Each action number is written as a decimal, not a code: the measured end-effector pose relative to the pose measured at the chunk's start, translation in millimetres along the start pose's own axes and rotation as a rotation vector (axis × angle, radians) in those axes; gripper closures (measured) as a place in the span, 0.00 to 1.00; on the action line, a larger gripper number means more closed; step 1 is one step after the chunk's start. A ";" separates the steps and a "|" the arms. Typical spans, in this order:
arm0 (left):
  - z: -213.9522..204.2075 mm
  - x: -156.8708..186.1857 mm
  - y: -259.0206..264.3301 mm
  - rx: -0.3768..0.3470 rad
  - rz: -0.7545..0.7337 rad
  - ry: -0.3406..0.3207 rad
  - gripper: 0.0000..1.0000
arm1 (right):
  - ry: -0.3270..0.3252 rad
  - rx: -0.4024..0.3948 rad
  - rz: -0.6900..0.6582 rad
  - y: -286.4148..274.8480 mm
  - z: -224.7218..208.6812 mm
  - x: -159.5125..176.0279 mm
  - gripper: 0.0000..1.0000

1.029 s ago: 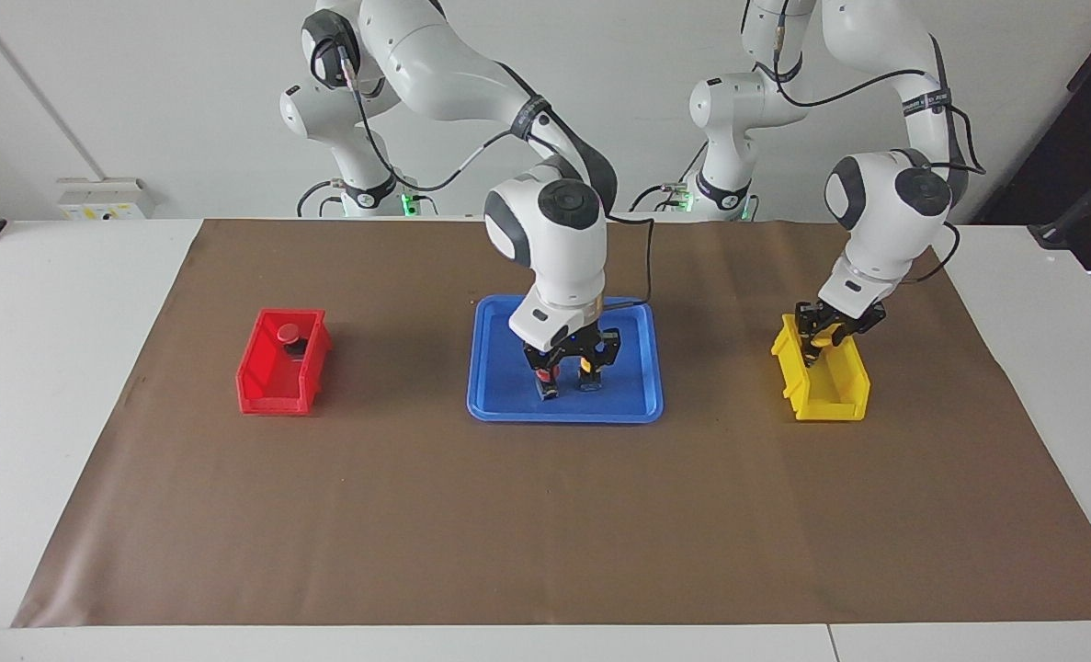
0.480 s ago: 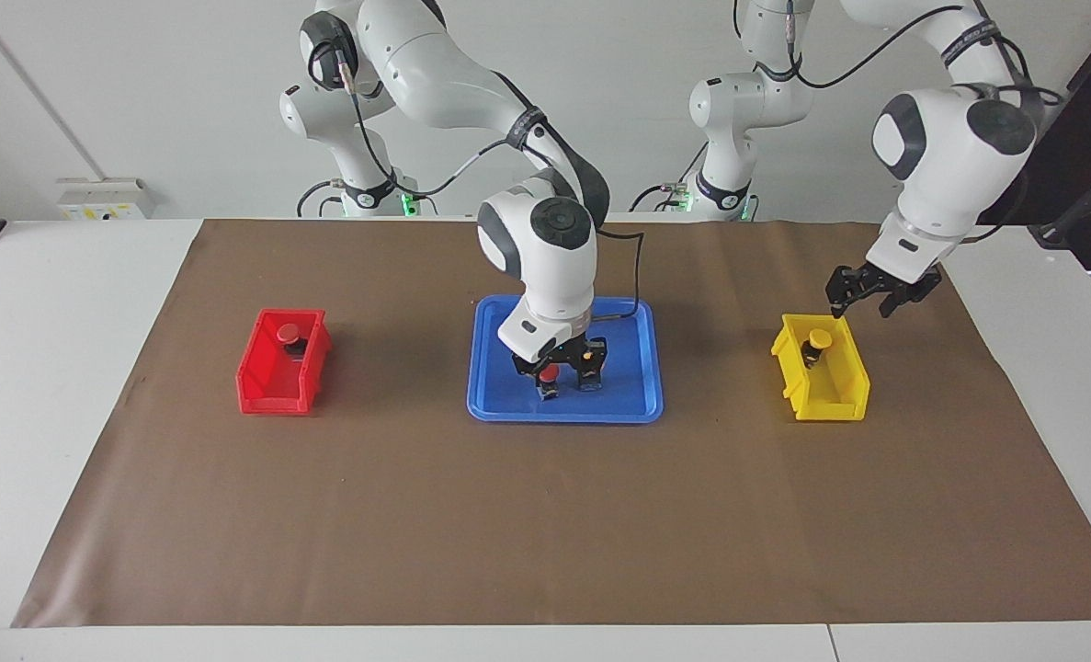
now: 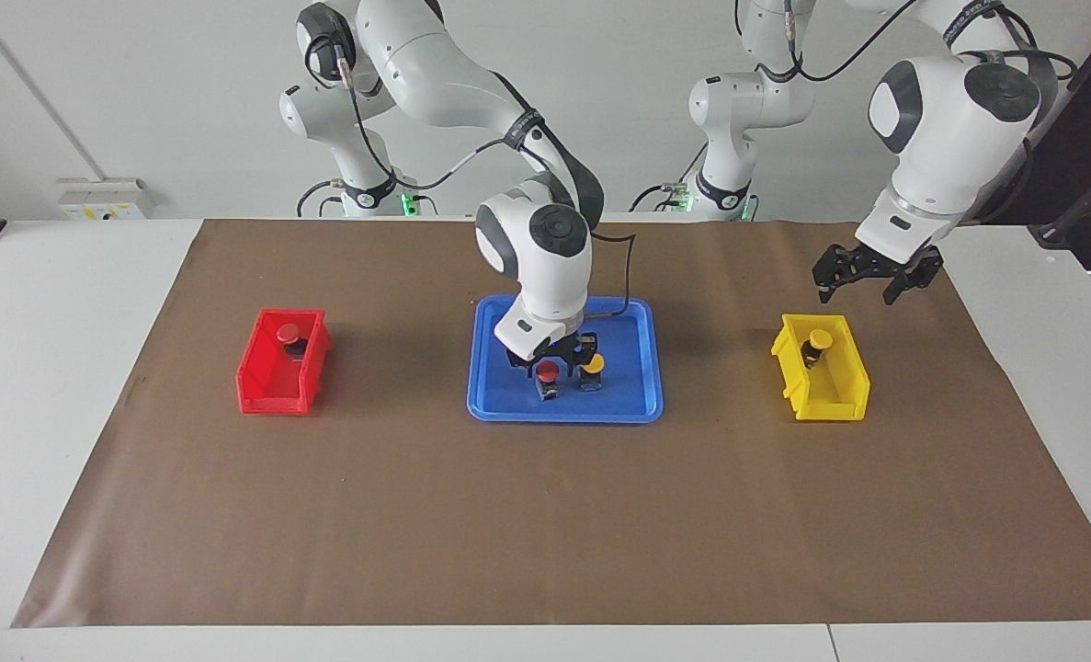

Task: Sort red and yellow buttons by color
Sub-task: 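Carry the red button to the red bin while the left gripper reaches the tray, then grasp the second yellow button with the left gripper while the right gripper releases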

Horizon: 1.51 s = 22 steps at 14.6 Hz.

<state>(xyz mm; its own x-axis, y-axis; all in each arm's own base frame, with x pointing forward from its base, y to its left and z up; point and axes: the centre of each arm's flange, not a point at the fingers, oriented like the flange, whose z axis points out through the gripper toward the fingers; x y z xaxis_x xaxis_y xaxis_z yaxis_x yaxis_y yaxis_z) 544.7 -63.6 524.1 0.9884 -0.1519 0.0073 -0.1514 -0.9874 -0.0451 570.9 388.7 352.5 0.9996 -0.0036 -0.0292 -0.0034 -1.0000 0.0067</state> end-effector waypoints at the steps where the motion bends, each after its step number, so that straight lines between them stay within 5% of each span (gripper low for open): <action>1: 3.3 1.0 9.9 0.000 -0.009 0.010 0.00 | -0.002 -0.001 0.000 0.7 1.2 -1.0 0.41; 3: 10.9 1.7 29.2 -0.002 -0.016 0.018 0.00 | 0.002 0.001 0.005 3.8 -4.2 1.0 0.59; 6: 18.8 6.5 48.3 -0.006 -0.032 0.042 0.00 | -0.021 -0.008 -0.032 46.0 -60.8 24.0 0.59; 11: 88.6 2.4 246.9 -0.051 -0.098 0.072 0.00 | -0.079 0.035 -0.162 342.6 -154.6 32.6 0.59; 14: 124.0 -15.9 316.6 -0.062 -0.108 0.060 0.00 | -0.058 0.062 -0.190 454.5 -121.7 5.1 0.59; 22: 147.1 -3.7 338.3 -0.069 -0.167 0.053 0.07 | 0.021 0.040 -0.245 465.5 -33.4 -26.7 0.59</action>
<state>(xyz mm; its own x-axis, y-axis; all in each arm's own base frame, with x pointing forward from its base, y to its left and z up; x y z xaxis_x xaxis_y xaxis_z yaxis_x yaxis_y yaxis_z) 491.8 -390.6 361.9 0.9980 0.0137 0.0615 0.0119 -0.9995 0.0301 543.6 -76.5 389.8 0.9711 0.2385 -0.0041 0.2382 -0.9705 -0.0376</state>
